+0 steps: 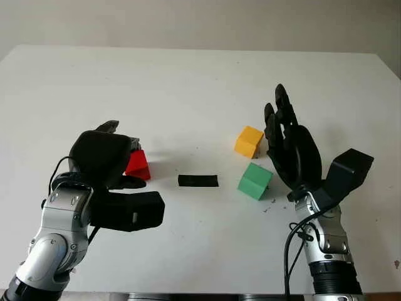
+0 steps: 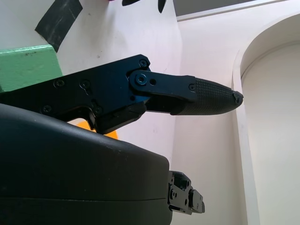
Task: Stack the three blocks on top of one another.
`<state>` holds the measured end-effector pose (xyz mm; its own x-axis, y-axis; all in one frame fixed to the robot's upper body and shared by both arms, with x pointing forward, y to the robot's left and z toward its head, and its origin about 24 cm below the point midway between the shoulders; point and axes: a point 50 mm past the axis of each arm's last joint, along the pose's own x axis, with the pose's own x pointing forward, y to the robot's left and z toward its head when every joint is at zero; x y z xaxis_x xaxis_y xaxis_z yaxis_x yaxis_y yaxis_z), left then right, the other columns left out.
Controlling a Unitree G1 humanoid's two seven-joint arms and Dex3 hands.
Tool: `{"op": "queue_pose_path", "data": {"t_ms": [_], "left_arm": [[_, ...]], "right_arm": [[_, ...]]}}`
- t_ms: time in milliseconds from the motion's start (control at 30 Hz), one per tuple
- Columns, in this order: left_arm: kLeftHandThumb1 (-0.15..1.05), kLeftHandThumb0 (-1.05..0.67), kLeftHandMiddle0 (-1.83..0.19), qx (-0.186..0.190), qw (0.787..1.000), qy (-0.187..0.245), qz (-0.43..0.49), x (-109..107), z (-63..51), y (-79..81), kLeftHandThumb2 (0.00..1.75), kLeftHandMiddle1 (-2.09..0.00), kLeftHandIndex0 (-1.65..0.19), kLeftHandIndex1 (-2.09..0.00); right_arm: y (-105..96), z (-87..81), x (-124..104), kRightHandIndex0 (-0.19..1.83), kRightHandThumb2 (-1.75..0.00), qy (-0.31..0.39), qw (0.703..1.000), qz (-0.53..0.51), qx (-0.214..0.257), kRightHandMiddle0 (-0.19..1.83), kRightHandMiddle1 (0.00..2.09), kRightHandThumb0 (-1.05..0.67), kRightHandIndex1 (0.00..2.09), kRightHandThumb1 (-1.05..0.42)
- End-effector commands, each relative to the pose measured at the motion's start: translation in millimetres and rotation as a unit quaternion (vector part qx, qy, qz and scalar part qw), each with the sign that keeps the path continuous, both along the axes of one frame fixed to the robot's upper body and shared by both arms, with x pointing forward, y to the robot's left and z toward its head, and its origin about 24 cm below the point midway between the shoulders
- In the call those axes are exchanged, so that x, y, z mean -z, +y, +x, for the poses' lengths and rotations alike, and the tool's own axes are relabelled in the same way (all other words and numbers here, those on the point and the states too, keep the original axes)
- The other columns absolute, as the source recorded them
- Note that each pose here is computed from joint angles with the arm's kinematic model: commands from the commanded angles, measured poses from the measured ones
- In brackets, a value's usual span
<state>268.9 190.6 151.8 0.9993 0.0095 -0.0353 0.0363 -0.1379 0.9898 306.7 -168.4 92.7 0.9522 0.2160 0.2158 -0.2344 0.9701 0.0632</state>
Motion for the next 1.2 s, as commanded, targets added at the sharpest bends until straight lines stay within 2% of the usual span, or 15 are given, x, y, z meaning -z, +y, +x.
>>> {"op": "queue_pose_path", "data": {"t_ms": [0,167,233,367,467,600,800,900,1067,1167], "left_arm": [[1.04,-0.66,-0.26,0.007,1.0,-0.009,-0.002,-4,1.0,-2.1,0.07,-0.06,-0.29,-1.16],[1.05,-0.36,-0.39,0.023,0.999,-0.036,-0.002,-4,-0.2,-2.5,0.07,-0.08,-0.38,-1.2],[1.04,-0.33,-0.42,0.027,0.999,-0.043,-0.003,-5,-0.9,-2.5,0.07,-0.09,-0.38,-1.2],[1.03,-0.34,-0.47,0.046,0.997,-0.053,-0.008,-10,-2.3,-4.0,0.05,-0.07,-0.42,-1.08],[1.02,-0.32,-0.5,0.078,0.995,-0.056,-0.027,-17,-2.8,-6.6,0.05,-0.07,-0.44,-1.02],[1.02,-0.34,-0.53,0.129,0.989,-0.051,-0.045,-33,-1.1,-16.9,0.05,-0.07,-0.41,-1.12],[1.0,-0.32,-0.51,0.214,0.974,-0.011,-0.078,-58,13.4,-39.8,0.04,-0.06,-0.4,-1.22],[0.96,-0.31,-0.52,0.255,0.962,0.013,-0.095,-66,20.4,-52.2,0.05,-0.06,-0.48,-1.14],[0.97,-0.36,-0.47,0.281,0.957,0.036,-0.062,-67,25.7,-66.9,0.06,-0.04,-0.48,-1.23],[0.96,-0.36,-0.47,0.291,0.955,0.04,-0.027,-66,26.7,-76.2,0.05,-0.05,-0.49,-1.19]], "right_arm": [[-1,1.1,-3,-0.19,-0.54,-0.006,1.0,0.002,0.0,-0.19,0.0,-0.76,0.0,-1.05],[-1,1.0,-3,-0.19,-0.54,-0.008,1.0,-0.002,0.002,-0.19,0.0,-0.76,0.0,-1.05],[-1,0.8,-3,-0.19,-0.54,-0.008,1.0,-0.002,0.001,-0.19,0.0,-0.76,0.0,-1.05],[-1,0.3,-2,-0.19,-0.53,-0.009,1.0,0.0,0.001,-0.19,0.0,-0.75,0.0,-1.05],[-1,0.1,-2,-0.19,-0.53,-0.009,1.0,-0.001,0.001,-0.19,0.0,-0.76,0.0,-1.05],[-1,-0.3,-2,-0.19,-0.53,-0.01,1.0,-0.006,-0.001,-0.19,0.0,-0.75,0.0,-1.05],[3,-0.2,-1,-0.19,-0.52,-0.007,1.0,-0.007,-0.001,-0.19,0.0,-0.76,0.0,-1.05],[6,-1.2,0,-0.19,-0.5,-0.008,1.0,-0.004,0.004,-0.19,0.0,-0.75,0.0,-1.05],[9,-2.6,2,-0.19,-0.51,-0.015,1.0,-0.008,0.009,-0.19,0.0,-0.75,0.0,-1.05],[11,-3.4,2,-0.19,-0.5,-0.017,1.0,-0.007,0.013,-0.19,0.0,-0.76,0.0,-1.05]]}}
